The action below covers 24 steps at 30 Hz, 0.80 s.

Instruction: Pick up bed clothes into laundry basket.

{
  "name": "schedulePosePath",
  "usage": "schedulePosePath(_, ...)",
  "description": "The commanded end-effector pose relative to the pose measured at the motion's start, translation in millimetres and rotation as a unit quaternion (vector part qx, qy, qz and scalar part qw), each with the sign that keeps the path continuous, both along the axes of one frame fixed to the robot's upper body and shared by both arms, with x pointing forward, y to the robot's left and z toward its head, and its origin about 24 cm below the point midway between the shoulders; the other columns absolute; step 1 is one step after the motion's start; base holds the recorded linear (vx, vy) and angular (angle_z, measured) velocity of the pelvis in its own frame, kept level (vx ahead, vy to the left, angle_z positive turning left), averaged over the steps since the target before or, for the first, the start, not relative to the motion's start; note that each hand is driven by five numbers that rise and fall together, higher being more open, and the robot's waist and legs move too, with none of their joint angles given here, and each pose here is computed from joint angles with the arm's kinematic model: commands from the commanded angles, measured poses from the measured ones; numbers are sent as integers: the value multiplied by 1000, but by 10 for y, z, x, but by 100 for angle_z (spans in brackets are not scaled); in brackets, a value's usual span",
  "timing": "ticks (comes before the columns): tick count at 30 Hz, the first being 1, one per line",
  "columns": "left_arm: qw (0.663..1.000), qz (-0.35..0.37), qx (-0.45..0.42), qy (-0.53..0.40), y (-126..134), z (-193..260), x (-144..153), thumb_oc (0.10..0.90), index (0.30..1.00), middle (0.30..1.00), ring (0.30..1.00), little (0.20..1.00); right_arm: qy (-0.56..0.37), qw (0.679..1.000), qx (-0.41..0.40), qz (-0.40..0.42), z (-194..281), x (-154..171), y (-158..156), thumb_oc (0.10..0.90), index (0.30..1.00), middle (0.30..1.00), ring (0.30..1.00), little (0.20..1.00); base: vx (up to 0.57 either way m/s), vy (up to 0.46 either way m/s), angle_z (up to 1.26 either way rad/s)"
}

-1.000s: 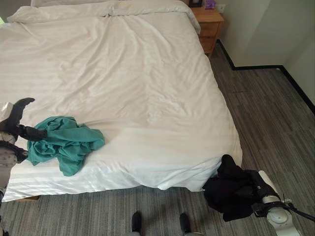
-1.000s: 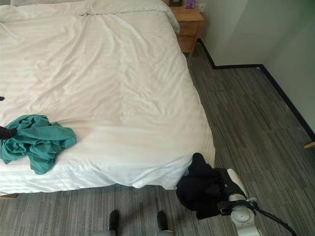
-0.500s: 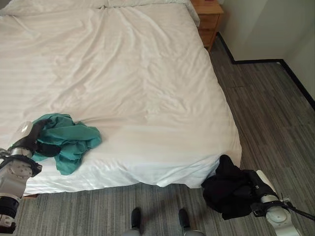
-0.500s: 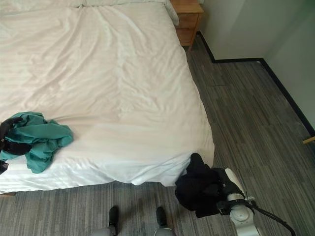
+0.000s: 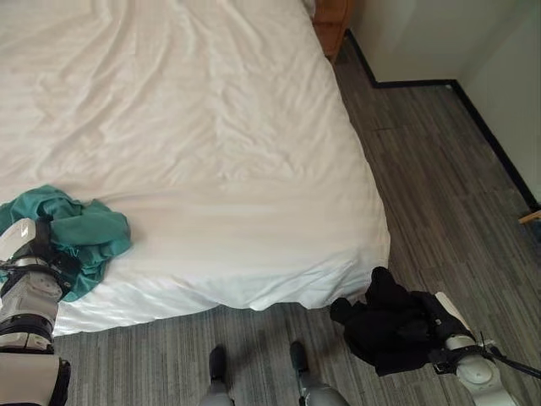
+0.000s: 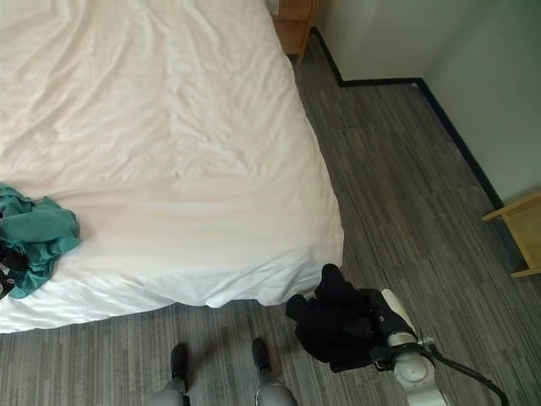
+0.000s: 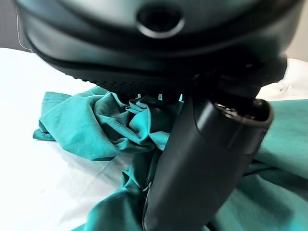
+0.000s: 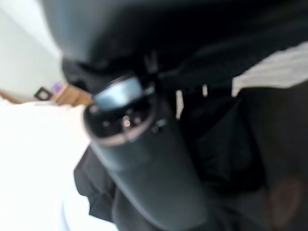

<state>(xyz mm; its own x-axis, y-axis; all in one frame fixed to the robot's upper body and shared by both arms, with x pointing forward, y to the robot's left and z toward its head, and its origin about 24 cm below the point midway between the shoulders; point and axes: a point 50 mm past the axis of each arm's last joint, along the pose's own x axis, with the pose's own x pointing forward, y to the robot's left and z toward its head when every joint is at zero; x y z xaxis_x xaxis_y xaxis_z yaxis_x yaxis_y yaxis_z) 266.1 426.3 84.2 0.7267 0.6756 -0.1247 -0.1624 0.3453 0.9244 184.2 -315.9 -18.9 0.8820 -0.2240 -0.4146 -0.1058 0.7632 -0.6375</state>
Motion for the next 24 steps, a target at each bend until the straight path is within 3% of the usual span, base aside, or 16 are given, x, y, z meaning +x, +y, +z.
schedulePosePath(1, 998, -13, -51, 28, -150, -234, 43, 400, 300, 300, 300, 300, -96, 994, -40, 13, 459, 168, -149, 400, 300, 300, 300, 300, 60, 41, -8)
schedulePosePath(8, 972, -30, -139, -188, -143, 270, 168, 400, 300, 300, 300, 300, -105, 992, -74, 6, 589, 215, -245, 400, 300, 300, 300, 300, 32, 10, -5)
schedulePosePath(10, 972, -29, -140, -188, -140, 264, 158, 400, 300, 300, 300, 300, -104, 992, -74, 7, 591, 216, -243, 400, 300, 300, 300, 300, 5, -19, 6)
schedulePosePath(13, 931, -76, -176, -310, -218, 590, 143, 400, 300, 300, 300, 300, -151, 984, -93, -31, 814, 248, -394, 400, 300, 300, 300, 300, -9, -49, 7)
schedulePosePath(17, 903, -88, -211, -365, -242, 648, 82, 400, 300, 300, 300, 300, -195, 973, -117, -39, 1046, 324, -452, 400, 300, 300, 300, 300, -28, -50, 2)
schedulePosePath(19, 883, -130, -203, -402, -342, 861, 99, 400, 300, 300, 300, 300, -254, 955, -150, -42, 1372, 381, -500, 400, 300, 300, 300, 300, -42, -61, 6)
schedulePosePath(22, 855, -185, -193, -444, -536, 1090, 126, 400, 300, 300, 300, 300, -327, 934, -143, -31, 1667, 462, -409, 400, 300, 300, 300, 300, -24, -43, 14)
schedulePosePath(24, 842, -211, -202, -454, -668, 1135, 170, 400, 300, 300, 300, 300, -364, 926, -98, 0, 1789, 555, -260, 400, 300, 300, 300, 300, -32, -64, 6)
